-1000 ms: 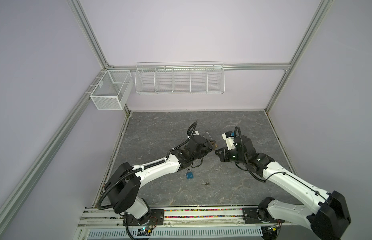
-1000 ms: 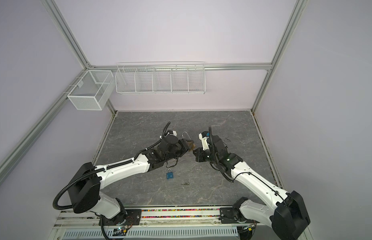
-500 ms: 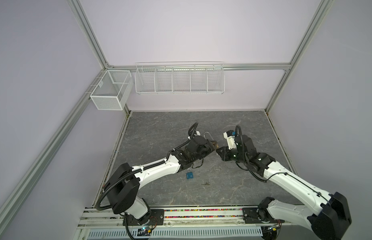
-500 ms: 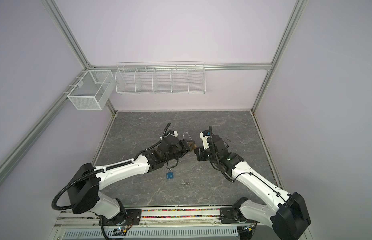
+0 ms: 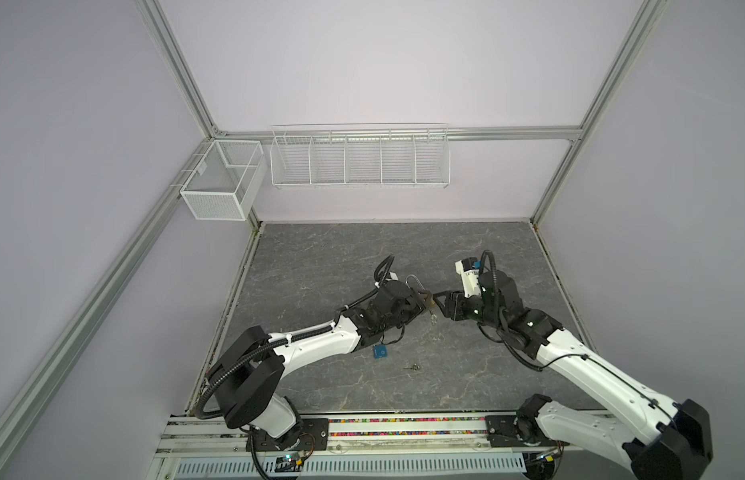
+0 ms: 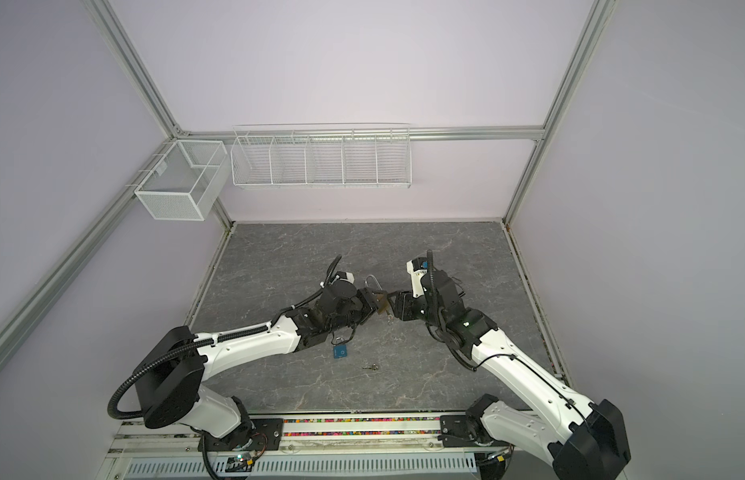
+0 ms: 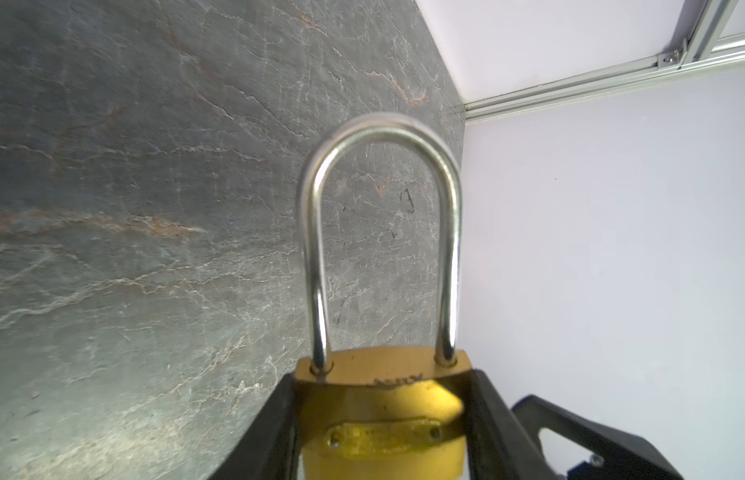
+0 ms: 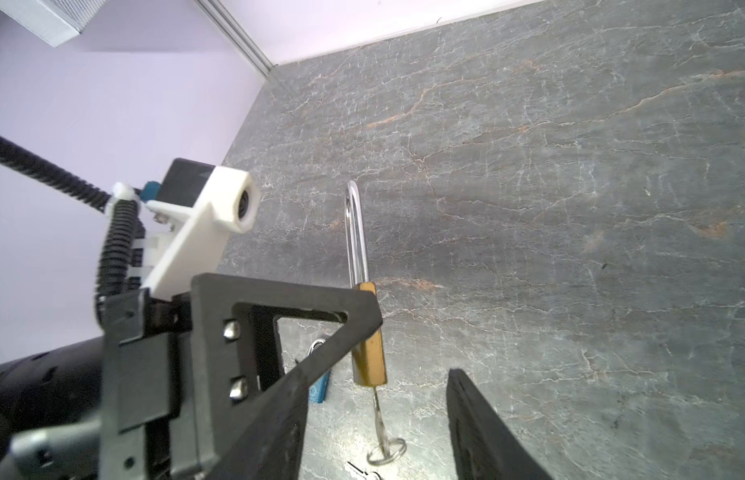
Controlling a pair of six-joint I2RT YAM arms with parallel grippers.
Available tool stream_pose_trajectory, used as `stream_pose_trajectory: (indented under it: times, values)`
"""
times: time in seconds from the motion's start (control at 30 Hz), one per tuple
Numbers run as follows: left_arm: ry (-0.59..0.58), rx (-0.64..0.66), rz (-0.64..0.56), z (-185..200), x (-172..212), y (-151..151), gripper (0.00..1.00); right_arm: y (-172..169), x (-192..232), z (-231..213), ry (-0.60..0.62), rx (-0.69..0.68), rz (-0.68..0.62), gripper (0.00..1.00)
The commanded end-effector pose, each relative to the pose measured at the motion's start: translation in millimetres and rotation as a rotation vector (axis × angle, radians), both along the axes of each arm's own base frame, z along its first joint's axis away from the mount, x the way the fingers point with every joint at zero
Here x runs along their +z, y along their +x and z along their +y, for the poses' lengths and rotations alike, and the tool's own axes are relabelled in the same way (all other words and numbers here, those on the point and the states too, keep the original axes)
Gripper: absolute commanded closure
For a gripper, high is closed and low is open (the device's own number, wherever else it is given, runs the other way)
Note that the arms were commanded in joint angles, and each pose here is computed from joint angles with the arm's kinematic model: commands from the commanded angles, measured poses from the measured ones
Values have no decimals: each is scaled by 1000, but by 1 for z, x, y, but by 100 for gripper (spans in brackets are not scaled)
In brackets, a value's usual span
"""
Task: Unlock with the key
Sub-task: 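Open the right gripper, leaving the key in the padlock, then close the right gripper on the silver key below the brass padlock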
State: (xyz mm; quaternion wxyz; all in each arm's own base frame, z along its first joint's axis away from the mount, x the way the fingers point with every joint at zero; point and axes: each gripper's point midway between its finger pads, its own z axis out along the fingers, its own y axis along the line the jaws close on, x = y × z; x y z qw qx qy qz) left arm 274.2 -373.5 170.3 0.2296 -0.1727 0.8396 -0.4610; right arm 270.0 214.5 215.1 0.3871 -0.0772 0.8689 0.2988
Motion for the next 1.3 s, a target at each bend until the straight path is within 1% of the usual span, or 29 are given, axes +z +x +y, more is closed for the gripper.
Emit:
stream_pose_trajectory:
  times: [0.0,0.1,0.23,0.37,0.43,0.5,0.57,0.83,0.97,1.13,1.27]
  values:
    - [-151,9,-80,-7,49,11,100,-9,3,-3,43,16,-48,44]
    - [-176,-1,-78,-8,55,11,100,-19,4,0,98,68,-99,45]
    - [-212,-5,-77,-8,62,10,100,-27,3,-6,136,58,-138,45]
    - [-270,-14,-68,-11,69,9,100,-31,10,0,170,100,-159,53]
    - [-285,-23,-59,-13,69,8,100,-30,11,2,164,110,-158,53]
    - [-301,-24,-58,-14,71,7,100,-28,11,4,158,115,-157,57]
    - [-306,-23,-55,-13,71,6,100,-27,11,7,156,128,-150,59]
    - [-307,-22,-66,-10,77,5,100,-22,5,6,135,106,-132,63]
    - [-305,-14,-67,-8,77,7,100,-23,2,9,136,121,-120,70]
    - [-307,-16,-70,-9,78,7,100,-24,0,11,136,131,-110,71]
    - [-308,-17,-67,-10,77,7,100,-23,0,13,138,138,-107,77]
